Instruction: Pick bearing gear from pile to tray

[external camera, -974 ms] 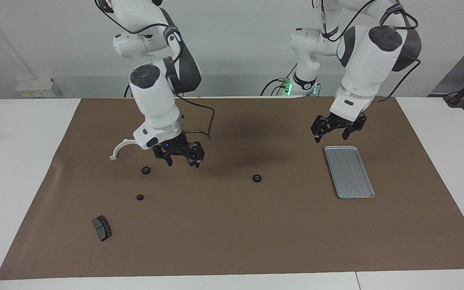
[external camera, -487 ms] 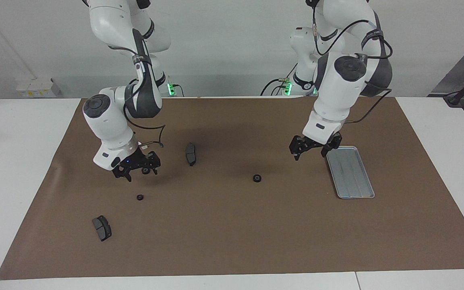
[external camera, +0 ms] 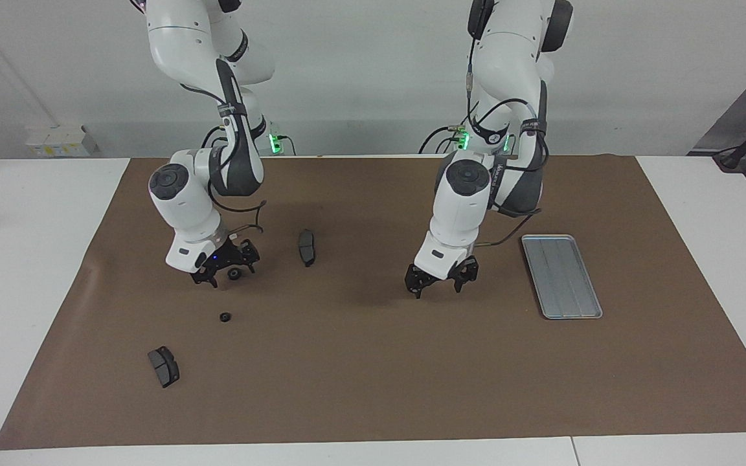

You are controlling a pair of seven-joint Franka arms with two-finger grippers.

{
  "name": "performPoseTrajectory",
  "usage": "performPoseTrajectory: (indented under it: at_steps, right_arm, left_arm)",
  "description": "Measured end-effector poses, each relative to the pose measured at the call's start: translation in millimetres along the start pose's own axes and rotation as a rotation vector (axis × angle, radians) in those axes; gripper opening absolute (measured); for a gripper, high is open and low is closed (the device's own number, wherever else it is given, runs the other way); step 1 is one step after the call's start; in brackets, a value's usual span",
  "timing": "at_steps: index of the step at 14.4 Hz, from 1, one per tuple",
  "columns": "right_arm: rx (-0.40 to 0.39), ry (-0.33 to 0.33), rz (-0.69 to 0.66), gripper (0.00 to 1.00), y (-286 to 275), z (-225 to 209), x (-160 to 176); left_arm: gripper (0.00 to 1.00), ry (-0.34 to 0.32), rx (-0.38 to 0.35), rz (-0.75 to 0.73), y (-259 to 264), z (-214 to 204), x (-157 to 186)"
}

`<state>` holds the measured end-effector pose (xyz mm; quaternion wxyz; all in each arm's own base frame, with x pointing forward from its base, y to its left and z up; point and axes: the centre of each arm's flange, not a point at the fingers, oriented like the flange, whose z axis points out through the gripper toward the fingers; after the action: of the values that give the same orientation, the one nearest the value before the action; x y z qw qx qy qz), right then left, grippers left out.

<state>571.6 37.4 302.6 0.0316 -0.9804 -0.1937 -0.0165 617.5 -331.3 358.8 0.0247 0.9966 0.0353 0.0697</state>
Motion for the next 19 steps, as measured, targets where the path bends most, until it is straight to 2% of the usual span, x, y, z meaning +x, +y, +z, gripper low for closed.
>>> performPoseTrajectory:
  at_steps: [1, 3, 4, 11, 12, 13, 14, 15, 16, 17, 18, 19]
  right_arm:
    - [0.002, -0.005, -0.002, 0.88, 1, 1, -4]
    - [0.007, -0.016, 0.002, 0.63, 1, 4, -11]
    - [0.008, -0.02, 0.003, 0.58, 1, 6, -13]
    - [0.0, -0.009, 0.011, 0.58, 2, 15, -22]
    - [0.0, -0.01, 0.011, 0.57, 2, 15, -23]
    - [0.0, -0.01, 0.011, 0.56, 2, 15, -24]
    - [0.0, -0.01, 0.011, 0.56, 2, 15, -24]
    - [0.0, -0.009, 0.012, 0.52, 2, 15, -25]
    - [0.0, -0.009, 0.011, 0.52, 2, 15, -25]
    - [-0.002, -0.007, 0.011, 0.42, 2, 14, -25]
    - [-0.002, -0.007, 0.011, 0.35, 2, 13, -26]
    - [-0.002, -0.006, 0.012, 0.35, 2, 13, -26]
  left_arm:
    - [1.0, 0.013, -0.008, 0.005, 4, 5, -1]
    - [1.0, 0.028, -0.018, 0.012, 8, 15, -4]
    - [1.0, 0.027, -0.018, 0.017, 10, 22, -9]
    - [0.93, -0.004, -0.003, 0.048, 16, 55, -39]
    - [0.88, -0.008, -0.001, 0.049, 15, 56, -40]
    - [0.88, -0.012, 0.002, 0.052, 16, 58, -43]
    - [0.81, -0.016, 0.004, 0.056, 17, 60, -46]
    - [0.81, -0.019, 0.005, 0.059, 18, 60, -48]
    - [0.74, -0.021, 0.006, 0.061, 18, 61, -50]
    - [0.68, -0.022, 0.006, 0.061, 18, 61, -50]
    - [0.68, -0.025, 0.008, 0.061, 18, 61, -50]
    - [0.59, -0.029, 0.011, 0.061, 17, 60, -50]
